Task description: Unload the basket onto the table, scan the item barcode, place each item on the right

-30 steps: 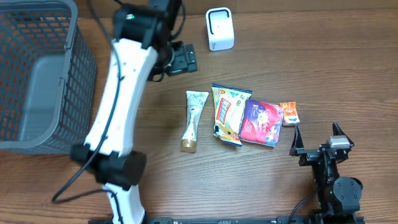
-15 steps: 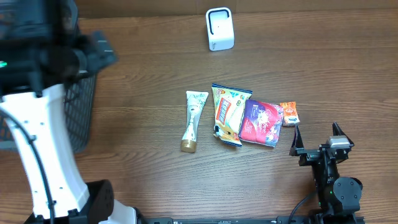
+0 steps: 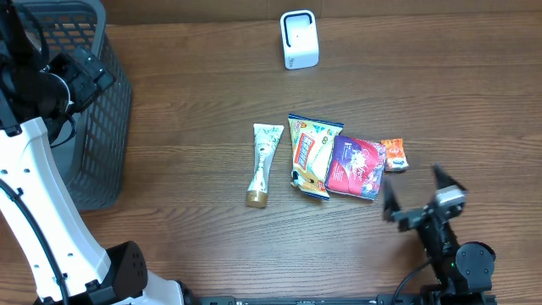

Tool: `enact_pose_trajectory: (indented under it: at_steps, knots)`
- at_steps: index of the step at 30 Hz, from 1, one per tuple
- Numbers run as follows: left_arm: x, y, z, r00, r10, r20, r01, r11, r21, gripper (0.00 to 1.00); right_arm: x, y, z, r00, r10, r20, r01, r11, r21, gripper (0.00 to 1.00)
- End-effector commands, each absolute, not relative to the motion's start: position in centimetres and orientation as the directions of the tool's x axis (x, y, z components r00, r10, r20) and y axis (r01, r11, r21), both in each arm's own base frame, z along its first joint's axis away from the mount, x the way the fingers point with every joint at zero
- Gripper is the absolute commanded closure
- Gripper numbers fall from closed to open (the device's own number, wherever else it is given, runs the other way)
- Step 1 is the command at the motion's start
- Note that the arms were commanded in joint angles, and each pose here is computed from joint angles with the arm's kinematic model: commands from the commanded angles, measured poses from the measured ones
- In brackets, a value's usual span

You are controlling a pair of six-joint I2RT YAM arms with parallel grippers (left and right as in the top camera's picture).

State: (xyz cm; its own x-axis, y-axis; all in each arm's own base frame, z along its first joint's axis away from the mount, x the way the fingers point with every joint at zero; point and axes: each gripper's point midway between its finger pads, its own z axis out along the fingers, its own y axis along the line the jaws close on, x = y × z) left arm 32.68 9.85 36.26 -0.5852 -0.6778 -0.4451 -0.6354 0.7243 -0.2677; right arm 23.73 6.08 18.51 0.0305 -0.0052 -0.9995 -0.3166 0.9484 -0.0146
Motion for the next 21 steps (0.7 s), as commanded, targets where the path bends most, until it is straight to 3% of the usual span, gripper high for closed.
enact_pose_trajectory:
  at_steps: [1,4,8,13,18,21]
  knots:
    - [32.5,9.7,36.4,-0.595,-0.667,-0.448,-0.621,0.736,-0.270,0.00,18.9,13.4,19.8,0.115,0.006,-0.993,-0.736,0.672,-0.081,0.00]
    - [32.5,9.7,36.4,-0.595,-0.667,-0.448,-0.621,0.736,-0.269,0.00,16.4,15.1,20.9,0.193,0.013,-0.981,-0.827,0.541,-0.155,0.00]
    - [32.5,9.7,36.4,-0.595,-0.667,-0.448,-0.621,0.736,-0.270,0.00,14.1,15.8,23.9,0.379,0.035,-0.925,-0.825,0.465,-0.321,0.00]
    - [32.5,9.7,36.4,-0.595,-0.667,-0.448,-0.621,0.736,-0.270,0.00,13.0,14.6,30.1,0.509,0.105,-0.855,-0.741,0.559,-0.372,0.00]
    - [32.5,9.8,36.4,-0.595,-0.667,-0.449,-0.621,0.736,-0.269,0.00,13.7,14.1,34.6,0.450,0.067,-0.890,-0.733,0.597,-0.326,0.00]
    - [32.5,9.7,36.4,-0.595,-0.667,-0.448,-0.621,0.736,-0.269,0.00,14.8,14.7,36.7,0.318,0.049,-0.947,-0.792,0.562,-0.237,0.00]
